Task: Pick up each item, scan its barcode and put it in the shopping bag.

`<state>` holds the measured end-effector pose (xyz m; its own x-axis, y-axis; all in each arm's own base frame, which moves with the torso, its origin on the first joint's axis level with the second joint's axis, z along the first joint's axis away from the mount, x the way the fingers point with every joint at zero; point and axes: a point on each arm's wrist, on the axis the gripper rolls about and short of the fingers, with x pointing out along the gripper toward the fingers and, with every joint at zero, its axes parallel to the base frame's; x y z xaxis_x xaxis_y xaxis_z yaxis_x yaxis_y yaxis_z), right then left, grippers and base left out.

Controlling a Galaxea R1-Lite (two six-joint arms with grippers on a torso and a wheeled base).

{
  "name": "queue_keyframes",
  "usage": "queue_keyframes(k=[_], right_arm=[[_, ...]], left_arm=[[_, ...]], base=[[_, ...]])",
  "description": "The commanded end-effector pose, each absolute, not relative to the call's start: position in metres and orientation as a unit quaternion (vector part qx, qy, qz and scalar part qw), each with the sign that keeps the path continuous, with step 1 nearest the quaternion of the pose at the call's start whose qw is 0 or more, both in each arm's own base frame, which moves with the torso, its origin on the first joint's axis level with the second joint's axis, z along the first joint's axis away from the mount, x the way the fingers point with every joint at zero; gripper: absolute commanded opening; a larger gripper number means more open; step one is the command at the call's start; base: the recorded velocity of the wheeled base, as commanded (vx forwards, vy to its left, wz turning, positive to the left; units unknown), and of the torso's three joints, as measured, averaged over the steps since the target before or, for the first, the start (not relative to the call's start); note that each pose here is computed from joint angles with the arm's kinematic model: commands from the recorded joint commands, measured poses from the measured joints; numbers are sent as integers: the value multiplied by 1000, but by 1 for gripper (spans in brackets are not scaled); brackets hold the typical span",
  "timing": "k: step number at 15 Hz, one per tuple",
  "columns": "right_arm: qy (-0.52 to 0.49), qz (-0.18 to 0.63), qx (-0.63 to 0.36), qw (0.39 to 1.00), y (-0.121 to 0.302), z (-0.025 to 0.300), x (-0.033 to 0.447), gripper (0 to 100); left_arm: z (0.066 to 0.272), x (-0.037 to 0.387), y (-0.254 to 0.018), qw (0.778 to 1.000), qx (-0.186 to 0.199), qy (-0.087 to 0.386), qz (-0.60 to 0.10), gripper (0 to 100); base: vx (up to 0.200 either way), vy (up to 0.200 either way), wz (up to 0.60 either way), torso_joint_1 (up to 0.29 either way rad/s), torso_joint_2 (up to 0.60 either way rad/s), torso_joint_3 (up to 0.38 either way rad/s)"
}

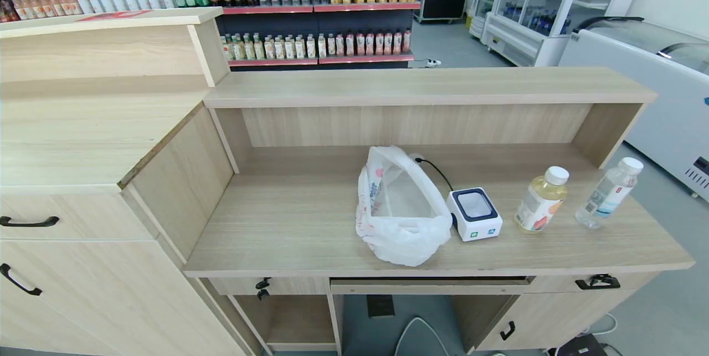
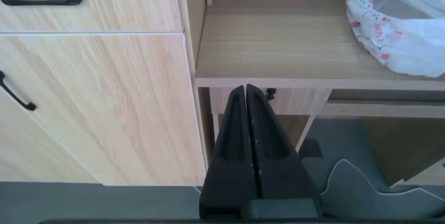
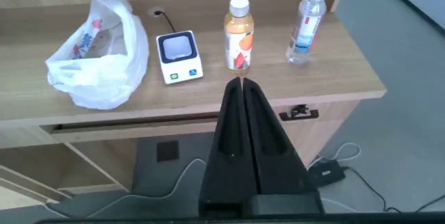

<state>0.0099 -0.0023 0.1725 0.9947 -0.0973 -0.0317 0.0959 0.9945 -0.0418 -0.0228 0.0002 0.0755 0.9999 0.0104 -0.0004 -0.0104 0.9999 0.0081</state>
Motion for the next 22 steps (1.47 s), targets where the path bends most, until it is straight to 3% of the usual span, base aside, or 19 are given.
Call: queue_keyframes(k=[1,3,4,6,8,14,22], right_arm=[[96,-82,-19,992,-5,194,72,100],[115,-105,-24,988,-10,193,90,100],[120,-151,-16,981,-30,190,133,100],[140,-171,-47,974,-66,175,171,100],[137,-143,-89,976,-97,155,202,100],[154,-64,-72,983,-119,103,253,100],[113,6,-82,990,-128,84,311,100]], left_arm=[[75,-23,0,1000,4,0,5,0],[75,-23,0,1000,4,0,5,0],[75,-23,0,1000,4,0,5,0],[75,-23,0,1000,4,0,5,0],[75,-23,0,1000,4,0,5,0],[75,-23,0,1000,4,0,5,0],[75,-23,0,1000,4,0,5,0]], base=[[0,0,0,0,0,0],[0,0,0,0,0,0],[0,0,0,0,0,0],[0,0,0,0,0,0],[0,0,0,0,0,0],[0,0,0,0,0,0],[0,0,0,0,0,0]])
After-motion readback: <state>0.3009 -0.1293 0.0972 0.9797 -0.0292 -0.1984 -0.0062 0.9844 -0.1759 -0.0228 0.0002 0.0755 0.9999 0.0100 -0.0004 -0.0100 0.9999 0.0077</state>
